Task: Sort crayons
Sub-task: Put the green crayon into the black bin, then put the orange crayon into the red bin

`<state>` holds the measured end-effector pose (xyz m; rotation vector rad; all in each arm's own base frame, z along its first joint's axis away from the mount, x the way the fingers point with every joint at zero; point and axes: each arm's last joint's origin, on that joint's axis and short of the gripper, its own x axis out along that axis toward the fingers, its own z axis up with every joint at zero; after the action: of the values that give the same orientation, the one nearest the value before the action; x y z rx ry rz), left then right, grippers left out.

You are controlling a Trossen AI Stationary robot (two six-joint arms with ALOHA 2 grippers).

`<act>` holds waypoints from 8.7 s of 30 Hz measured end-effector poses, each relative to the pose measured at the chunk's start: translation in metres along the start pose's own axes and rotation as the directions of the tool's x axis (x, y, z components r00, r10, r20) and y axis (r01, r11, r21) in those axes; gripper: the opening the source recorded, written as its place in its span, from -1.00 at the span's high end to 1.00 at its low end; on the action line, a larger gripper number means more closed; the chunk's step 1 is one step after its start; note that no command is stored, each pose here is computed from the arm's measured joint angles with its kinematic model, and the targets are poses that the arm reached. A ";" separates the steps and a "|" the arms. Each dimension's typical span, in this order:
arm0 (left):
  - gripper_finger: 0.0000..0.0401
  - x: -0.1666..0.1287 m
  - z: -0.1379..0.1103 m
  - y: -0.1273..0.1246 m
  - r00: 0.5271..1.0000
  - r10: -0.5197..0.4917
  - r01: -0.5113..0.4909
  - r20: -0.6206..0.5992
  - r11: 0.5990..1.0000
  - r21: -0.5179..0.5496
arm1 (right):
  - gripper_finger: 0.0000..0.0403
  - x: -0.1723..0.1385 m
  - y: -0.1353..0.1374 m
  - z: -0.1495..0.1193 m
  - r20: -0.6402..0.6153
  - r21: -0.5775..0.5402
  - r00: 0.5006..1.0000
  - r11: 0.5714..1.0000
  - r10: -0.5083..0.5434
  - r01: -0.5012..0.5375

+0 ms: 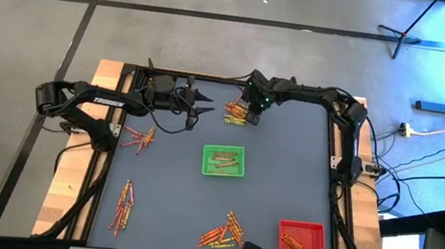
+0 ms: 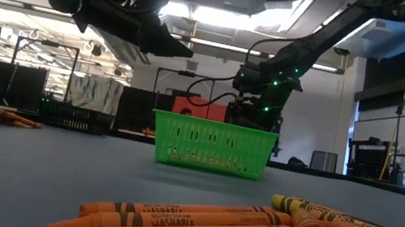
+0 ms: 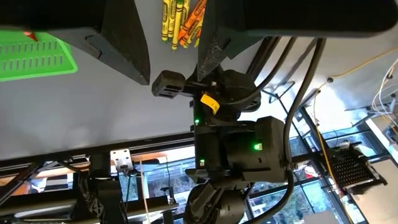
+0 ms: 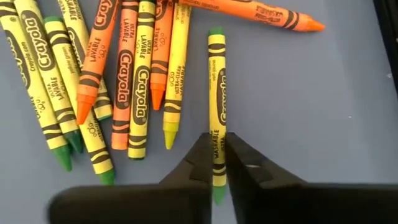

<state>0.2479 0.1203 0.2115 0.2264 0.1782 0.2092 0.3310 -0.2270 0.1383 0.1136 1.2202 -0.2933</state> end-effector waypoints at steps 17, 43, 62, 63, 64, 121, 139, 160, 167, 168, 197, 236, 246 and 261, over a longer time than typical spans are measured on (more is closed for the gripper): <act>0.41 0.000 0.002 0.001 1.000 0.012 -0.012 0.018 1.000 0.020 | 0.94 -0.054 0.024 0.005 -0.017 -0.057 0.991 0.989 -0.135 0.134; 0.10 0.028 0.006 -0.002 0.980 -0.076 0.097 0.185 0.989 -0.111 | 0.93 -0.096 0.097 -0.027 0.845 -0.352 0.463 0.931 0.269 0.101; 0.57 0.052 0.013 -0.022 0.976 -0.127 0.138 0.175 0.989 -0.056 | 0.92 -0.099 0.120 -0.021 0.861 -0.324 0.466 0.927 0.206 0.188; 0.64 0.052 0.013 -0.022 0.977 -0.126 0.138 0.174 0.989 -0.056 | 0.92 -0.099 0.120 -0.021 0.861 -0.323 0.466 0.928 0.206 0.187; 0.70 0.052 0.012 -0.022 0.977 -0.126 0.138 0.173 0.989 -0.056 | 0.92 -0.099 0.120 -0.021 0.861 -0.322 0.466 0.929 0.206 0.185; 0.62 -0.066 -0.060 0.078 0.237 0.562 -0.629 -0.792 0.710 0.315 | -0.09 -0.095 0.115 -0.026 0.828 -0.182 0.560 0.955 0.022 0.233; 0.34 -0.025 -0.037 0.032 0.918 0.148 -0.222 -0.368 0.961 -0.168 | 0.06 -0.091 0.114 -0.028 0.803 -0.171 0.596 0.963 0.013 0.209; 0.34 -0.017 -0.036 -0.033 0.998 -0.017 0.014 -0.065 0.999 -0.038 | 0.18 -0.100 0.046 0.021 0.445 -0.177 0.881 0.949 -0.157 0.259; 0.34 -0.017 -0.036 -0.033 0.998 -0.020 0.019 -0.066 1.000 -0.012 | 0.18 -0.074 0.015 0.045 0.285 -0.275 0.955 0.947 -0.087 0.168; 0.34 -0.017 -0.036 -0.033 0.998 -0.021 0.020 -0.066 1.000 -0.012 | 0.18 -0.071 0.012 0.049 0.274 -0.282 0.958 0.945 -0.085 0.165; 0.34 -0.017 -0.035 -0.036 0.998 -0.029 0.028 -0.064 0.999 -0.017 | 0.18 0.004 -0.018 0.051 0.148 -0.459 0.989 0.887 0.029 0.043; 0.34 -0.017 -0.035 -0.036 0.998 -0.029 0.028 -0.064 0.999 -0.017 | 0.93 0.002 -0.017 0.051 0.127 -0.473 0.990 0.881 0.057 0.010; 0.34 -0.017 -0.035 -0.036 0.998 -0.029 0.028 -0.063 0.999 -0.017 | 0.92 -0.083 0.035 0.059 0.117 -0.483 0.993 0.873 -0.014 0.069; 0.34 -0.016 -0.033 -0.042 0.997 -0.051 0.051 -0.058 0.999 -0.014 | 0.96 -0.204 0.151 -0.006 0.033 -0.420 0.990 0.901 0.137 -0.110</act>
<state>0.2337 0.0837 0.1718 0.2030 0.2402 0.1662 0.3047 -0.0485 0.3165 -0.1890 1.1837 0.0802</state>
